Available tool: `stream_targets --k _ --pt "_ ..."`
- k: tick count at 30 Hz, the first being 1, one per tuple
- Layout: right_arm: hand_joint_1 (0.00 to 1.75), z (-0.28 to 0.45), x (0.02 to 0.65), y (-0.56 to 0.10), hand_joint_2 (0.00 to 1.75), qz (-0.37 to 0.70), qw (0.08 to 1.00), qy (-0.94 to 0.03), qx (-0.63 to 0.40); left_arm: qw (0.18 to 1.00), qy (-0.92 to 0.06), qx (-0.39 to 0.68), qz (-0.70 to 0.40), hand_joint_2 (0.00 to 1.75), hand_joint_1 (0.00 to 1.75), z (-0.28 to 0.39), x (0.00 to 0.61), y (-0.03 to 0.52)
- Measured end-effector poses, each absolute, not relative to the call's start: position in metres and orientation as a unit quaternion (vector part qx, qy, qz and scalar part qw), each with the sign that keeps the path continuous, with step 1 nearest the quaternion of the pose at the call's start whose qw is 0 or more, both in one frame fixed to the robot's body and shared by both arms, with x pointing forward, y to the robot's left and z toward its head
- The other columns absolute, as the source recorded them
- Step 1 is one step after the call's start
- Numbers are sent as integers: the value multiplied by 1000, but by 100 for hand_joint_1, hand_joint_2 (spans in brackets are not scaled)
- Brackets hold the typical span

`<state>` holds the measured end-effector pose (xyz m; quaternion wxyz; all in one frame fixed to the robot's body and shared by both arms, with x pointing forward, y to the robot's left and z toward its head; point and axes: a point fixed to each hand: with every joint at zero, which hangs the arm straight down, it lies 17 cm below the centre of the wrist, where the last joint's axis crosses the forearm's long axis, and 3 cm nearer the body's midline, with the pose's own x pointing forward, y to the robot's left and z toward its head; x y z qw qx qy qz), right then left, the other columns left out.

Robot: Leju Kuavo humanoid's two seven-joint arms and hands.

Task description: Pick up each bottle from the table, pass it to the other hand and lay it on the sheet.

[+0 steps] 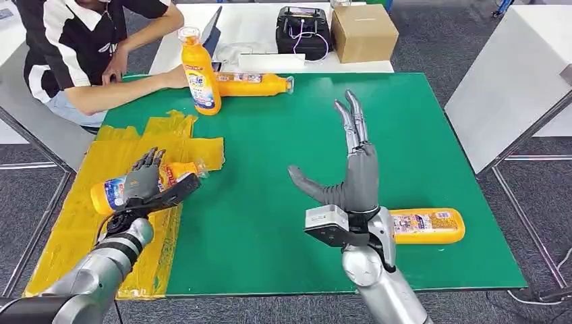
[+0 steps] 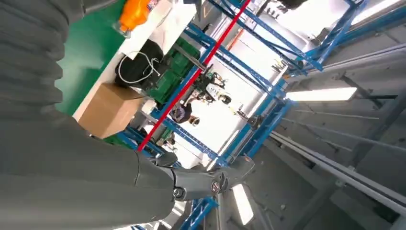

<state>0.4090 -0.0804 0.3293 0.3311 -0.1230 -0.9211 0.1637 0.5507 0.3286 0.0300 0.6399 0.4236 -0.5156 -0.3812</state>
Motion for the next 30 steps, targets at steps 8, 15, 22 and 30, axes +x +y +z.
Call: stream_targets --k 8,15,22,30 --pt "0 329 409 -80 175 164 331 -921 -124 627 -564 408 -350 175 0 44 553 321" --pt "0 320 407 -85 175 167 334 -918 -132 431 -713 445 -328 175 0 125 530 272" --pt "0 313 406 -90 175 173 335 -916 -138 328 -720 529 -307 175 0 199 507 273" --pt "0 298 404 -101 175 189 334 -907 -175 216 -755 579 -219 175 0 299 447 274"
